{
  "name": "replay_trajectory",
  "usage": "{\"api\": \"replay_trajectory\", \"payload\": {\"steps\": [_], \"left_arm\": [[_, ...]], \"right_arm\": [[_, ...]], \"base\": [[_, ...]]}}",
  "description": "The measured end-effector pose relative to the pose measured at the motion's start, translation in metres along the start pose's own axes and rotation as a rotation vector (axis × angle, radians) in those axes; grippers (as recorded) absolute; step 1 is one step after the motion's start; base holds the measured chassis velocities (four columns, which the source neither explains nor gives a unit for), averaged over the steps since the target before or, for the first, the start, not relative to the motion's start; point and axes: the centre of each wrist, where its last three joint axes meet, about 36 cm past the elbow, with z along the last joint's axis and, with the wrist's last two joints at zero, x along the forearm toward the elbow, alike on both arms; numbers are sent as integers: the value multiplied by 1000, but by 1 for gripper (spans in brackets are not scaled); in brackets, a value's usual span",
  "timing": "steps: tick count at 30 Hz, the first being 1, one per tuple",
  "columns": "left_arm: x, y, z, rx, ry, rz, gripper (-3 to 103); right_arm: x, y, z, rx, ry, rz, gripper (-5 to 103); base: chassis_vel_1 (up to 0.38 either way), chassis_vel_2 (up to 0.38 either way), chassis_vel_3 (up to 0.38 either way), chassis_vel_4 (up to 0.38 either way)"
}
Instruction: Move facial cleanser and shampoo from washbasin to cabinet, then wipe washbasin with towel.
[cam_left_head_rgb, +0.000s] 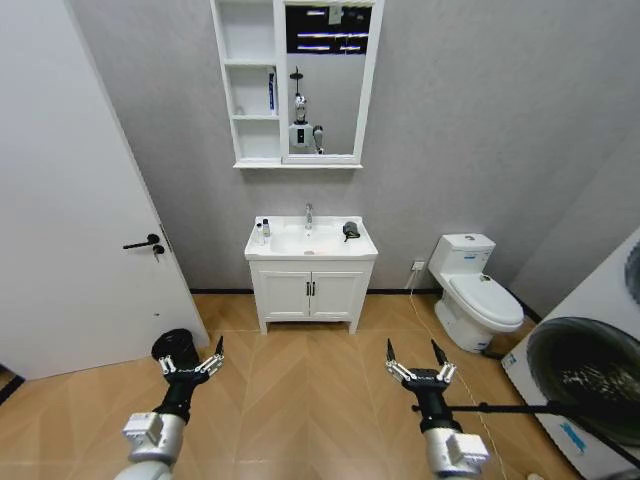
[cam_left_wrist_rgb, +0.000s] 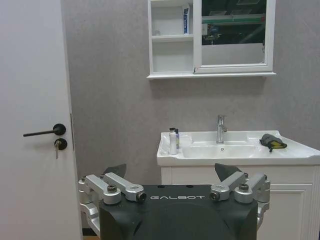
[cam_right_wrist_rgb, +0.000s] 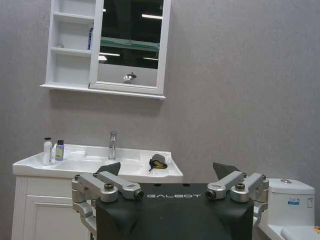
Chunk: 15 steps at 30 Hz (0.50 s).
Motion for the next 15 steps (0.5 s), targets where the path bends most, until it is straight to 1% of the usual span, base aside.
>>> {"api": "replay_trajectory", "payload": {"steps": [15], "left_arm": [[-2,-3,1,-2,2,10,97]], "right_arm": [[1,-1,2,-32,15,-21,100]], "base": [[0,0,0,0]]}}
